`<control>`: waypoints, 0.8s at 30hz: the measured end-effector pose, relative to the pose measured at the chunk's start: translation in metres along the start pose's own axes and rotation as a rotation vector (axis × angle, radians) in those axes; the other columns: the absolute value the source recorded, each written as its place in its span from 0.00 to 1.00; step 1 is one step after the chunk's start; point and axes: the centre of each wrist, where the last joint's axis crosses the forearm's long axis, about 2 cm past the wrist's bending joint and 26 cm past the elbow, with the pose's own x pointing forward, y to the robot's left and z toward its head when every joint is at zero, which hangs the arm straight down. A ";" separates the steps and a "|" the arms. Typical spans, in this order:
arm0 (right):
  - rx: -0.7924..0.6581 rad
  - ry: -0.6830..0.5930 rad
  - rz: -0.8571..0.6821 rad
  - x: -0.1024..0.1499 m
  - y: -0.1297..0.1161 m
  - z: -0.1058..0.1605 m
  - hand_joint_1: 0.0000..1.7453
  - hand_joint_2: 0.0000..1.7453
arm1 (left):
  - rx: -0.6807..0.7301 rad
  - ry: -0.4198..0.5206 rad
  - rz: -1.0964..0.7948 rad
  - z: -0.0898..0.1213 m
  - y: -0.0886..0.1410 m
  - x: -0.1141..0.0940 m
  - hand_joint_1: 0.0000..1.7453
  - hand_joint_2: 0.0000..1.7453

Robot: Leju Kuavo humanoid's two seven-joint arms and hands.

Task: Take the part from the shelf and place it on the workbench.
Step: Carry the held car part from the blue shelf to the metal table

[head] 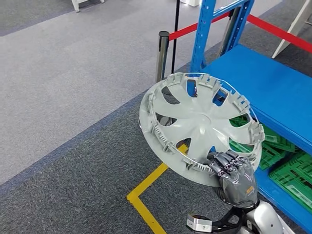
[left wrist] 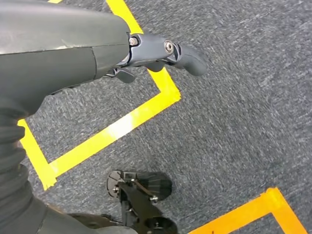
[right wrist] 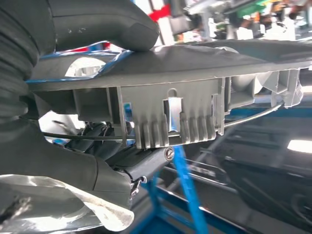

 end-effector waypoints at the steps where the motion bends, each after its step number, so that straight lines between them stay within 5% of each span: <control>1: -0.006 -0.012 0.005 -0.002 0.000 -0.004 1.00 1.00 | 0.000 0.002 -0.003 0.000 0.001 0.001 0.00 1.00; 24: -0.047 -0.139 -0.004 -0.019 0.006 -0.050 1.00 1.00 | 0.011 -0.035 -0.017 -0.003 0.008 0.008 0.00 1.00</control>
